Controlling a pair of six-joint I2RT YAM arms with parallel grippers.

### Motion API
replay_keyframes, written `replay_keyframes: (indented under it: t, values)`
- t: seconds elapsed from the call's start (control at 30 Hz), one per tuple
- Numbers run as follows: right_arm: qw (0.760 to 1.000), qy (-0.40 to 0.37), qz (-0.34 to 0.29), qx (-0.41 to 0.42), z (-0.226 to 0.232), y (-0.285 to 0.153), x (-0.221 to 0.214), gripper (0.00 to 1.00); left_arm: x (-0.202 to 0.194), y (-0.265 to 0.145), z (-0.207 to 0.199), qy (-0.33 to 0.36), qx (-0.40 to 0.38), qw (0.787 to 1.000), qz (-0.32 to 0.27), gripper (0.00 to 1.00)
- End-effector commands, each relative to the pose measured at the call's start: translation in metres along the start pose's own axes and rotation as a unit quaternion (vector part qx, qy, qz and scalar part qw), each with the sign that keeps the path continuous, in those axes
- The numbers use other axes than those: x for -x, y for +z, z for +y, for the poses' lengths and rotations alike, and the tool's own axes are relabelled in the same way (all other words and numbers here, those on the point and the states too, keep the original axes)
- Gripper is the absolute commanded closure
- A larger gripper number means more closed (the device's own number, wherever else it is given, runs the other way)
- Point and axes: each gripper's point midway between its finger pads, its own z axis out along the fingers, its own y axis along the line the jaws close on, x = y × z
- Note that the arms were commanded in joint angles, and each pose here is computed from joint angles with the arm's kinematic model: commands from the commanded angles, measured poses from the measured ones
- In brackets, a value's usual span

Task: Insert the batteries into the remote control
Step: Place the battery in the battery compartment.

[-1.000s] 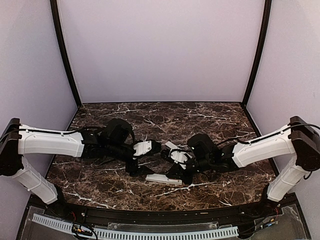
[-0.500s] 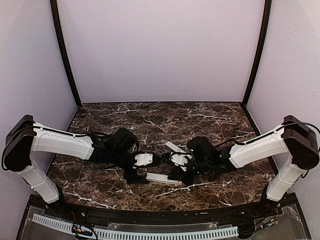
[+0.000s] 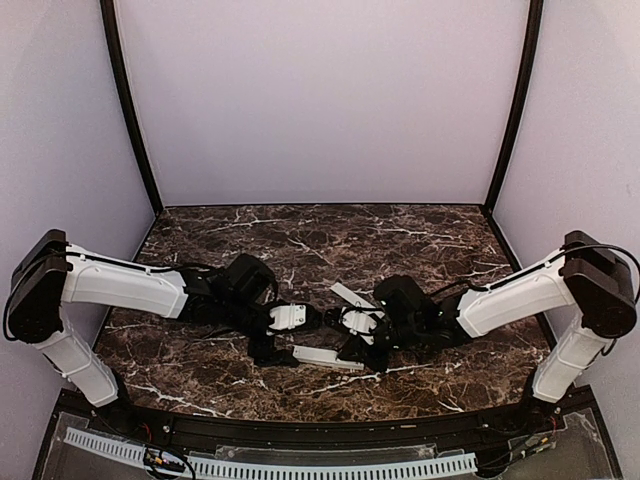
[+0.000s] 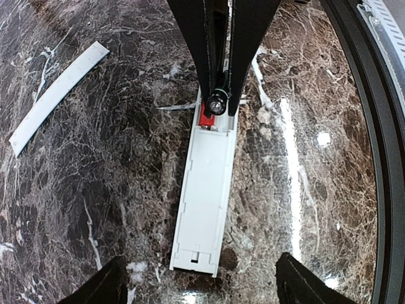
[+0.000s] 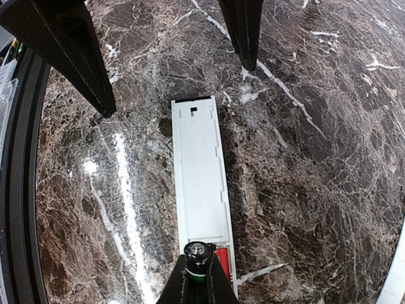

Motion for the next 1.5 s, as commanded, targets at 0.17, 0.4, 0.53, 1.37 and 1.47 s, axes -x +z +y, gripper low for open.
replay_keyframes:
  t: [0.17,0.4,0.53,1.37,1.47]
  values:
    - [1.0,-0.007,0.017,-0.012,-0.0051,0.0035,-0.0128,0.88,0.005,-0.0059,0.0023,-0.003,0.0,1.0,-0.002,0.2]
    - [1.0,-0.008,0.026,-0.011,-0.0049,0.0063,-0.0186,0.85,0.005,-0.0057,0.0019,-0.004,-0.001,1.0,-0.003,0.2]
    - [1.0,-0.009,0.026,-0.011,-0.0051,0.0059,-0.0178,0.84,0.0046,-0.0058,0.0021,-0.003,0.0,1.0,-0.002,0.2]
    - [1.0,-0.01,0.016,-0.014,-0.0038,-0.0013,-0.0123,0.76,0.0037,-0.0049,0.003,-0.003,0.0,1.0,-0.001,0.2]
    - [1.0,-0.009,0.017,-0.014,-0.0033,-0.0012,-0.0124,0.75,0.0029,-0.0042,0.0027,-0.004,0.0,1.0,0.0,0.2]
